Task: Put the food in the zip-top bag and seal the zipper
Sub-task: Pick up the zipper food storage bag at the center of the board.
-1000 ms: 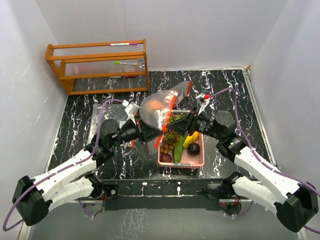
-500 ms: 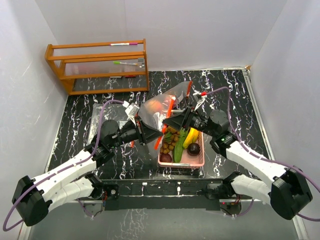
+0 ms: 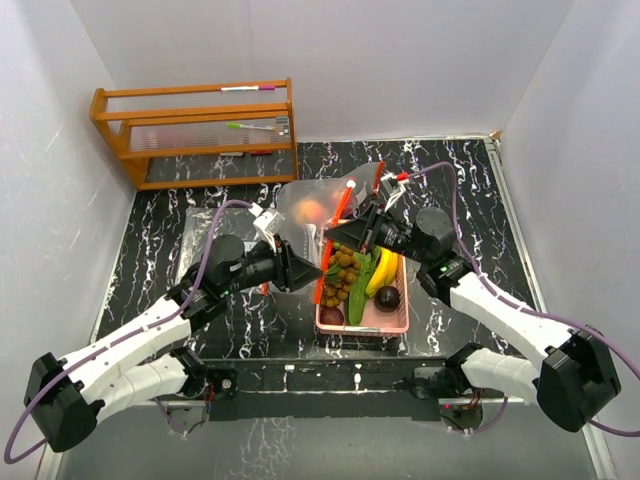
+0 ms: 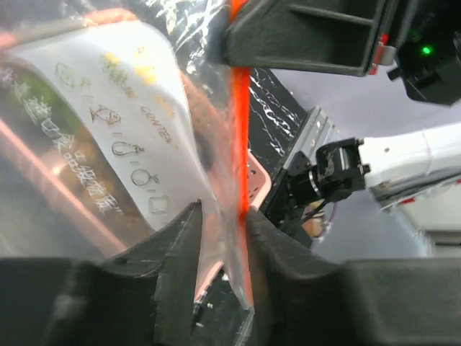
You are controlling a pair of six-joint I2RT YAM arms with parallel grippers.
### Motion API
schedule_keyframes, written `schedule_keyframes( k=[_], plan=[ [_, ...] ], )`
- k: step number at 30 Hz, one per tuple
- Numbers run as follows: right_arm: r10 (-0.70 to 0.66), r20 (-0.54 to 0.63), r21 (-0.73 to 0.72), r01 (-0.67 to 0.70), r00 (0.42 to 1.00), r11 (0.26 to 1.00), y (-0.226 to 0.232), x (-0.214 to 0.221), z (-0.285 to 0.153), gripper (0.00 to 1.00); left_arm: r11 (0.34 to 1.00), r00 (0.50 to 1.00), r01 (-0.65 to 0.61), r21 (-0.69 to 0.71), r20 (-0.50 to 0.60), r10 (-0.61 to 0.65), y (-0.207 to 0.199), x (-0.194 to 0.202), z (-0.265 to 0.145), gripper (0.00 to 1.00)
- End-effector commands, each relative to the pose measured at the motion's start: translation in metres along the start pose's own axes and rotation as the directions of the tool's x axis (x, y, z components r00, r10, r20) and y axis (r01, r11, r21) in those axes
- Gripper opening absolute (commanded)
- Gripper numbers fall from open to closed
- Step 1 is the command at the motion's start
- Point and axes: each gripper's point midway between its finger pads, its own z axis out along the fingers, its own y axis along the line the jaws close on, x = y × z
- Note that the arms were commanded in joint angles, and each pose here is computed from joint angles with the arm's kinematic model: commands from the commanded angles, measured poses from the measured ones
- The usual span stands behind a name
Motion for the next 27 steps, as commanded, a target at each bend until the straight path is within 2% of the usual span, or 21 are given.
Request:
schedule_keyframes(
  k=[1,2,3,12,21,27],
  plan=[
    [-0.103,0.045,0.053,0.100,0.994,0.994,0.015,-0.033,-0.003,0.08,0.982,0.994,-0.081,-0.169,-0.087,0.067,0.025,0.002,-0.010,0.44],
    [-0.105,0.043,0.087,0.101,0.993,0.991,0.012,-0.034,-0.005,0.08,0.976,0.992,-0.098,-0.194,-0.101,0.079,0.029,0.001,-0.012,0.87],
    [-0.115,0.047,0.121,0.108,0.992,0.987,0.009,-0.037,-0.008,0.08,0.971,0.990,-0.118,-0.210,-0.106,0.097,0.031,-0.002,-0.013,0.96],
    [-0.095,0.019,0.377,0.081,0.995,0.923,-0.025,-0.035,-0.028,0.08,0.948,0.981,-0.193,-0.253,-0.046,0.187,0.028,-0.038,-0.009,0.97],
    [-0.099,0.032,0.460,0.073,0.995,0.885,-0.039,-0.038,-0.031,0.08,0.882,0.934,-0.356,-0.309,-0.126,0.333,0.025,-0.039,0.036,0.97],
    [-0.100,0.015,0.485,0.080,0.995,0.871,-0.044,-0.041,-0.028,0.08,0.820,0.893,-0.447,-0.357,-0.114,0.436,0.010,-0.044,0.043,0.97]
  ],
)
